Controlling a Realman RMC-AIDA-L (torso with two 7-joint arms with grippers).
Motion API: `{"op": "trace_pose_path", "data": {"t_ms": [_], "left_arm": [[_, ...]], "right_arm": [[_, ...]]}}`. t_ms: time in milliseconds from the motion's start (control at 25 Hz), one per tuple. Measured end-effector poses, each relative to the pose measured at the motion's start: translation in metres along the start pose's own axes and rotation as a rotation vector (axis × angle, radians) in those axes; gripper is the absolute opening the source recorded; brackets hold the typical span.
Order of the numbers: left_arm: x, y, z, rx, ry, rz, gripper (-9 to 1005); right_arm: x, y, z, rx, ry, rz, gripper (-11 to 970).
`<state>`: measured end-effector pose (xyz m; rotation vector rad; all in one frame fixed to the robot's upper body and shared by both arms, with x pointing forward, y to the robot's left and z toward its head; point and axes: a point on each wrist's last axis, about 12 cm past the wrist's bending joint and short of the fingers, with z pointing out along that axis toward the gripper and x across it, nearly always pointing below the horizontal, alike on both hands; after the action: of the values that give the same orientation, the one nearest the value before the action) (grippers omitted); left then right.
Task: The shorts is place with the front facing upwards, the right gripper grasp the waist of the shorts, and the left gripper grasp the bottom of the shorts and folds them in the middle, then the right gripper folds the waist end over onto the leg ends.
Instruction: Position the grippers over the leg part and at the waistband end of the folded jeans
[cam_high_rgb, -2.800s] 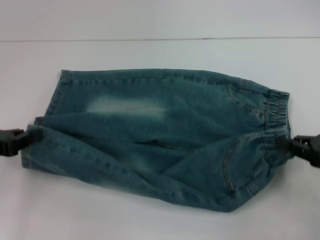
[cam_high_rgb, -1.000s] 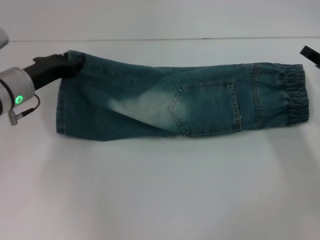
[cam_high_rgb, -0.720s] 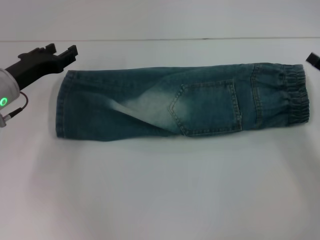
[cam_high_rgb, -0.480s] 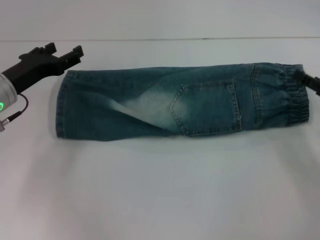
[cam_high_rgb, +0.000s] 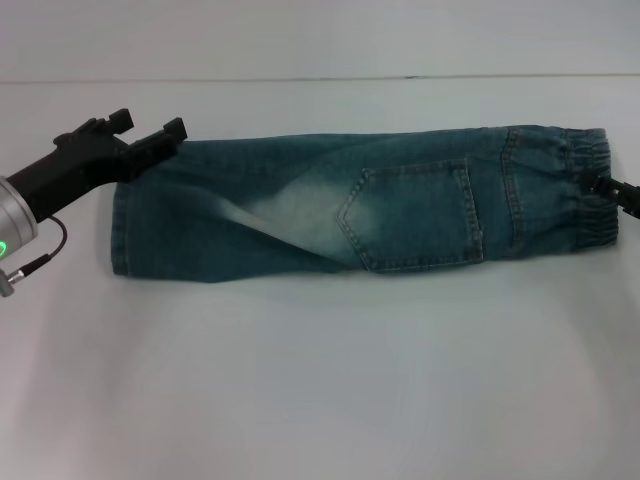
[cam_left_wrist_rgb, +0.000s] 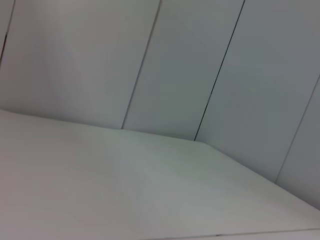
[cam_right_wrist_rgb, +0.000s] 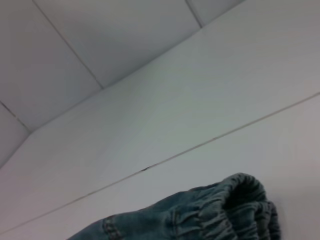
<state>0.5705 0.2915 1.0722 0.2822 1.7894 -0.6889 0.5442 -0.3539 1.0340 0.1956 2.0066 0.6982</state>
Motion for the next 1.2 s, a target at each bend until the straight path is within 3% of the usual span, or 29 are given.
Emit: {"op": "trace_pose_path", "data": {"t_ms": [280, 760, 960, 1200], "left_arm": [[0.005, -0.002, 0.001, 0.01, 0.008, 0.004, 909], [0.007, -0.007, 0.005, 0.034, 0.022, 0.008, 904], [0.006, -0.008, 0.005, 0.049, 0.018, 0.019, 900], [0.008, -0.013, 0.007, 0.082, 0.018, 0.037, 896]], "right_arm": [[-0.005, 0.001, 0.009, 0.034, 0.007, -0.023, 923], [-0.016, 0.02, 0.039, 0.005, 0.108, -0.069, 924], [-0.018, 0.023, 0.035, -0.041, 0.134, -0.087, 828], [-0.023, 0.026, 0.023, -0.102, 0.099, -0.111, 587]]}}
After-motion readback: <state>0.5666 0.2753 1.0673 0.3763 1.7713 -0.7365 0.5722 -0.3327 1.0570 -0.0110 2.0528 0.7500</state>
